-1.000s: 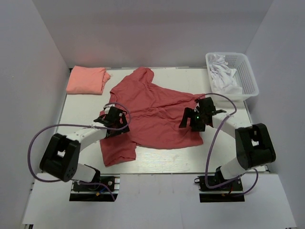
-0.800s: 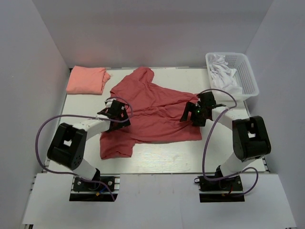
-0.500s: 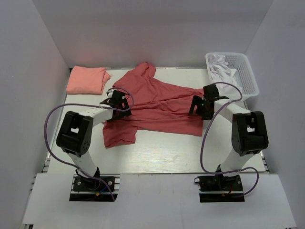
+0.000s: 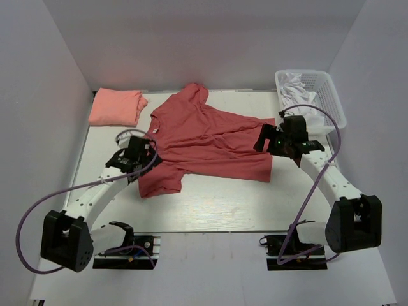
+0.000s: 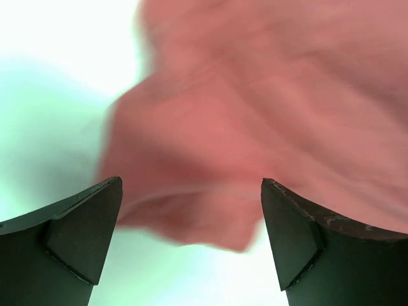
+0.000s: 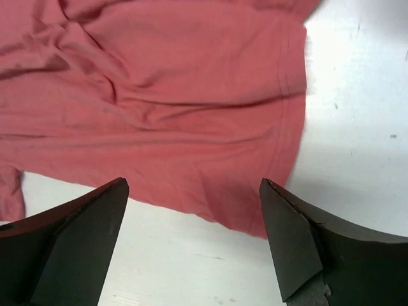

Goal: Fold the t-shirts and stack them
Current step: Flatten out the tshirt

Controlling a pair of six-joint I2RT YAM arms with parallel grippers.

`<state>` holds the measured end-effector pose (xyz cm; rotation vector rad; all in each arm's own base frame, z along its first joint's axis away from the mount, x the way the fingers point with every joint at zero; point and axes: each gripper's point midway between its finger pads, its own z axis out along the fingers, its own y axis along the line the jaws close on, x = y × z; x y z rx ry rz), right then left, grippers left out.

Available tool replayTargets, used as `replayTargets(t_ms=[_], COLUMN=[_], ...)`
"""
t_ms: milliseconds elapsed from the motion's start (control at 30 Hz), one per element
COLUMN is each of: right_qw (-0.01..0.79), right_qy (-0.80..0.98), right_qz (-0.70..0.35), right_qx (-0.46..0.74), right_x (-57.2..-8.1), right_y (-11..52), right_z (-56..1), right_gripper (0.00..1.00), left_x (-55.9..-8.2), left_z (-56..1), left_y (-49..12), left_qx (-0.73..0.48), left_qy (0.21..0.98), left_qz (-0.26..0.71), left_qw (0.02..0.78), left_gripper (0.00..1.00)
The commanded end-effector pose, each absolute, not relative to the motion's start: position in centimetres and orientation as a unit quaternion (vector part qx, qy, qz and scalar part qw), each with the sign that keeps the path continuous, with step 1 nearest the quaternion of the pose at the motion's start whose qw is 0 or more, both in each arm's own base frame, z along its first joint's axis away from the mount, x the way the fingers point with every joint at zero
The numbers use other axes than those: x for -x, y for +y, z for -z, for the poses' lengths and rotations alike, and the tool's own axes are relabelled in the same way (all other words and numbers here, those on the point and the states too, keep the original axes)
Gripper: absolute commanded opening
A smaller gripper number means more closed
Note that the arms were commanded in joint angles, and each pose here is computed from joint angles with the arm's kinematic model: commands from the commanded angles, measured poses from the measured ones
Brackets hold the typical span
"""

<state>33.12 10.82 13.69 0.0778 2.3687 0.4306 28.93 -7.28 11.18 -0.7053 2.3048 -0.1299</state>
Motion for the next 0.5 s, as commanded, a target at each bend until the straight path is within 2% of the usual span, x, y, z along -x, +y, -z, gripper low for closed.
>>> replayTargets(t_ms=[0,67,167,333,433,467], right_qw=[0.34,0.342,0.344,0.342,0.335,0.337], right_qy=[0.926,0.924,0.92,0.918,0.921,0.92], right_qz=[-0.164,-0.169,-0.188,-0.199,-0.2,-0.199], right_qx=[-0.021,-0.025,-0.017,-0.01,-0.011,-0.011], right_x=[-31.7,-31.6,-31.6,-31.5,-31.3,-31.3], right_y=[10.7,10.8,11.4,11.9,11.9,11.9], right_z=[-12.4,-12.8,-13.2,-13.0,-12.6,-12.6], right_gripper=[0.89,0.89,0.89,0.89,0.91,0.91], left_x=[-20.2,-18.8,-17.6,-18.4,-18.6,-18.8], left_z=[-4.6,-4.2,-3.8,-5.6,-5.0,-4.7], left_y=[-3.2,-2.4,-2.1,-1.6,-1.1,-1.2], left_qx=[0.373,0.4,0.427,0.442,0.439,0.438], left_qy=[0.897,0.885,0.871,0.846,0.849,0.85], left_qz=[-0.073,-0.077,-0.064,-0.029,-0.051,-0.054], left_qw=[0.226,0.224,0.234,0.296,0.29,0.288], left_gripper=[1.0,1.0,0.94,0.89,0.87,0.84])
